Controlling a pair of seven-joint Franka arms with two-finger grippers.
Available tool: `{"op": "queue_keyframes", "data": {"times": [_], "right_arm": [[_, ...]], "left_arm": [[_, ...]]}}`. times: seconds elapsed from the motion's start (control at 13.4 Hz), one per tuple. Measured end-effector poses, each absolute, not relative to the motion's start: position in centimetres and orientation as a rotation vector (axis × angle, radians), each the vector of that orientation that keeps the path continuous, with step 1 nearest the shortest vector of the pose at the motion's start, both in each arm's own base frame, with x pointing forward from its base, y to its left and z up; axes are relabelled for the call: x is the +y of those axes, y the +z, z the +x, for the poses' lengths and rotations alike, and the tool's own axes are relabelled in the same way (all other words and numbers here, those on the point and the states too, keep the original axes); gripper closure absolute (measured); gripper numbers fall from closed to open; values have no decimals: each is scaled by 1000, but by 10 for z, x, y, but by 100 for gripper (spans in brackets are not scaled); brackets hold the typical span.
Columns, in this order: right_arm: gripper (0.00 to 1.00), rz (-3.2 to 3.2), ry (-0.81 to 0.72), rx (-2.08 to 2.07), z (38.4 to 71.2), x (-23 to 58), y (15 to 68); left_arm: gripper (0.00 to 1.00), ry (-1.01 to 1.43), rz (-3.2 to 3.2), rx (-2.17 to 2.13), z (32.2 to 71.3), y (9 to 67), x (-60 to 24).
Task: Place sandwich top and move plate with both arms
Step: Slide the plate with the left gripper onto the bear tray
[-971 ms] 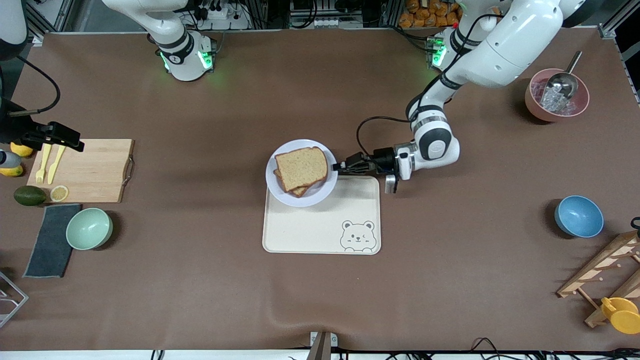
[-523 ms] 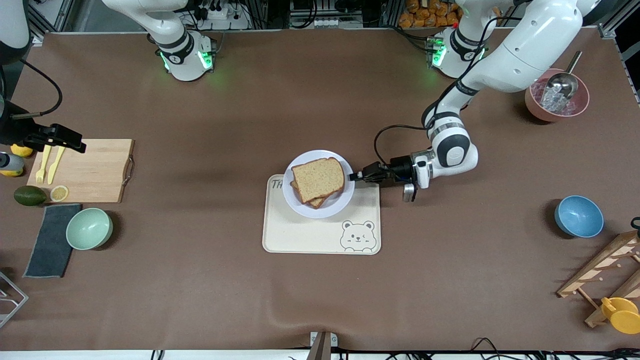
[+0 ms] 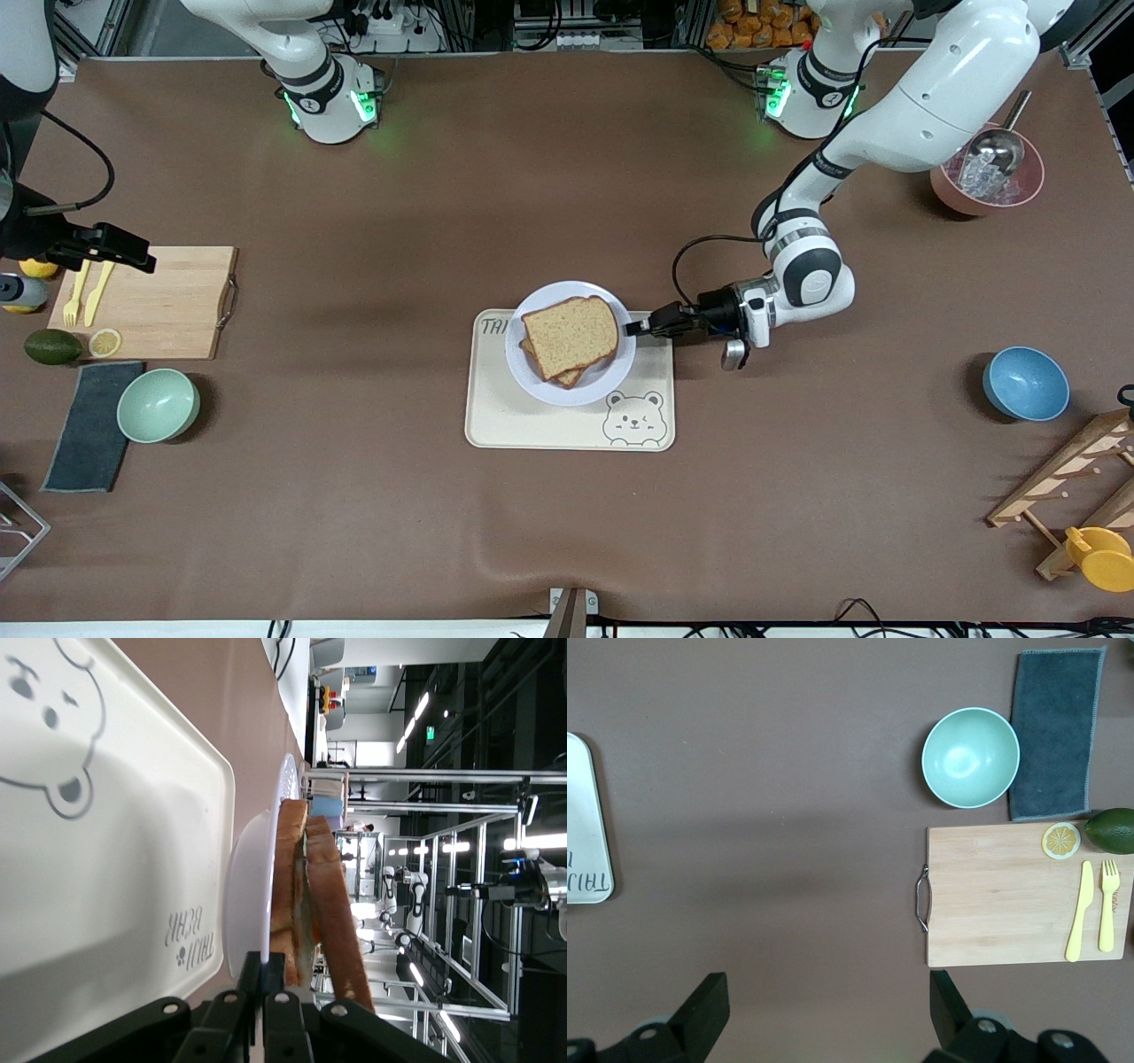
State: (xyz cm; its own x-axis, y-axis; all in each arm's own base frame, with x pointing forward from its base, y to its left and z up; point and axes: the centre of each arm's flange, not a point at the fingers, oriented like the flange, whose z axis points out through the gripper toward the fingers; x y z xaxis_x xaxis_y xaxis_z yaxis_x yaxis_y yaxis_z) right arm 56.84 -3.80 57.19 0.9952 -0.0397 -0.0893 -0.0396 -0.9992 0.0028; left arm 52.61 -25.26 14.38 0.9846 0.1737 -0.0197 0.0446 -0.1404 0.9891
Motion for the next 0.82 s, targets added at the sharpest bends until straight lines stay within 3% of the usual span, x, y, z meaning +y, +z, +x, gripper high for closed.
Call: {"op": "queue_keyframes", "data": {"times": [0.82], "right_arm": [[0, 3144, -163, -61, 571, -36, 564]], "left_arm": [[96, 144, 1697, 239, 554, 111, -228]]}}
